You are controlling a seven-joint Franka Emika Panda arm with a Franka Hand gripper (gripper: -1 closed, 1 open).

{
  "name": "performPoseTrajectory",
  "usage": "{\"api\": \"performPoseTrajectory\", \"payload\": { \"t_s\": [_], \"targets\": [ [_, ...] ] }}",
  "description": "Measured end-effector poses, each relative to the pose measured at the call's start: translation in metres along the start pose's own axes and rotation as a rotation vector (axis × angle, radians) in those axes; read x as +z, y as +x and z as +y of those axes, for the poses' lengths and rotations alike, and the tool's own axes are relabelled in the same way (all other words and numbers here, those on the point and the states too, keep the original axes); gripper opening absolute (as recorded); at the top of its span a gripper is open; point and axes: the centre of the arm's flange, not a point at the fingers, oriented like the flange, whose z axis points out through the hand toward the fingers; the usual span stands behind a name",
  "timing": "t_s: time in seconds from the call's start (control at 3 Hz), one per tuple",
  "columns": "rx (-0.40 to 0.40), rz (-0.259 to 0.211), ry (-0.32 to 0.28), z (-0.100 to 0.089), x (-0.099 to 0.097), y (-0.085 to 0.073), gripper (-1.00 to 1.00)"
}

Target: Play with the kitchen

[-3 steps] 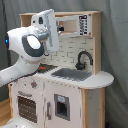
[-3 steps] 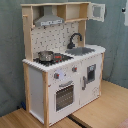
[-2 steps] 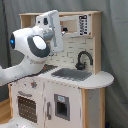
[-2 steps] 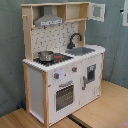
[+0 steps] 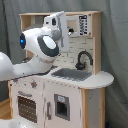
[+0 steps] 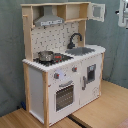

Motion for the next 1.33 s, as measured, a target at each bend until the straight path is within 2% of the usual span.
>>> {"api": "performPoseTrajectory", "payload": {
  "t_s": [0.33,0.67,1.33],
  "targets": [
    [-0.017,0.013,0.031,-0.007,0.019,0.018,-1.0],
    [-0.035,0.026,0.073,-0.023,0.037,0.037,-1.0],
    [-0.081,0.093,0.169,-0.074,0.055,0.088,-1.0]
  ]
}}
